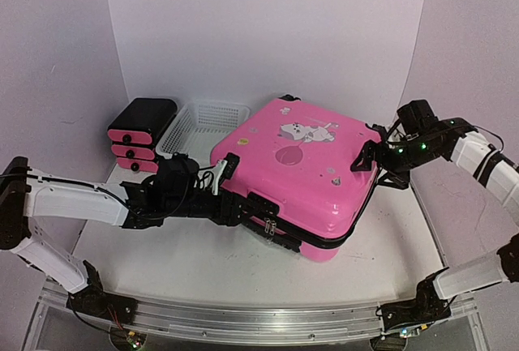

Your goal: Open, take out, and arrange the luggage

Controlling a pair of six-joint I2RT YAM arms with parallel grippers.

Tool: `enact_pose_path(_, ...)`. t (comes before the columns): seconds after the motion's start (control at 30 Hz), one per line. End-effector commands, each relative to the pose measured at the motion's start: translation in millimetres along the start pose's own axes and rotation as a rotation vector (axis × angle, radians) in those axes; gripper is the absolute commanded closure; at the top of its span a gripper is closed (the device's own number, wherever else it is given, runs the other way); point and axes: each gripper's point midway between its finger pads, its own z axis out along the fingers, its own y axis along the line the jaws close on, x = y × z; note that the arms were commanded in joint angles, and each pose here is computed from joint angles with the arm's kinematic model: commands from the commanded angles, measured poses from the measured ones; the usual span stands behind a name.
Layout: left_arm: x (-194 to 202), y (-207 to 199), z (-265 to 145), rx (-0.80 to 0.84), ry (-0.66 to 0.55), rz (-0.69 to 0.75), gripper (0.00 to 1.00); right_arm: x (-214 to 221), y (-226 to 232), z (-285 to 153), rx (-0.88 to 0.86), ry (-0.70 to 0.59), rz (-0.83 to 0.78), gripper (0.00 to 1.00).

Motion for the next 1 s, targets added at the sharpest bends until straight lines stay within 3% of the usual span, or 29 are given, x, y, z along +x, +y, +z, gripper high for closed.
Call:
enact_pose_path(0.0, -3, -3, 11, 0.032, -0.074, -0.005, 0.40, 10, 20, -16, -0.006, -0.006, -0.146, 0.02)
enact_pose_path(0.13, 21, -7, 26, 0.071, -0.034, 0.041, 0.43, 21, 41, -17, -0.010, 0.004, -0.258, 0.02)
enact_pose_path(0.47, 30, 11, 54, 0.050, -0.111, 0.076, 0.61, 29, 84, -22, -0.043, -0.017, -0.395, 0.02)
enact_pose_path(0.97, 32, 23, 66, -0.039, -0.142, 0.083, 0.68, 35, 102, -26, -0.048, -0.036, -0.451, 0.02)
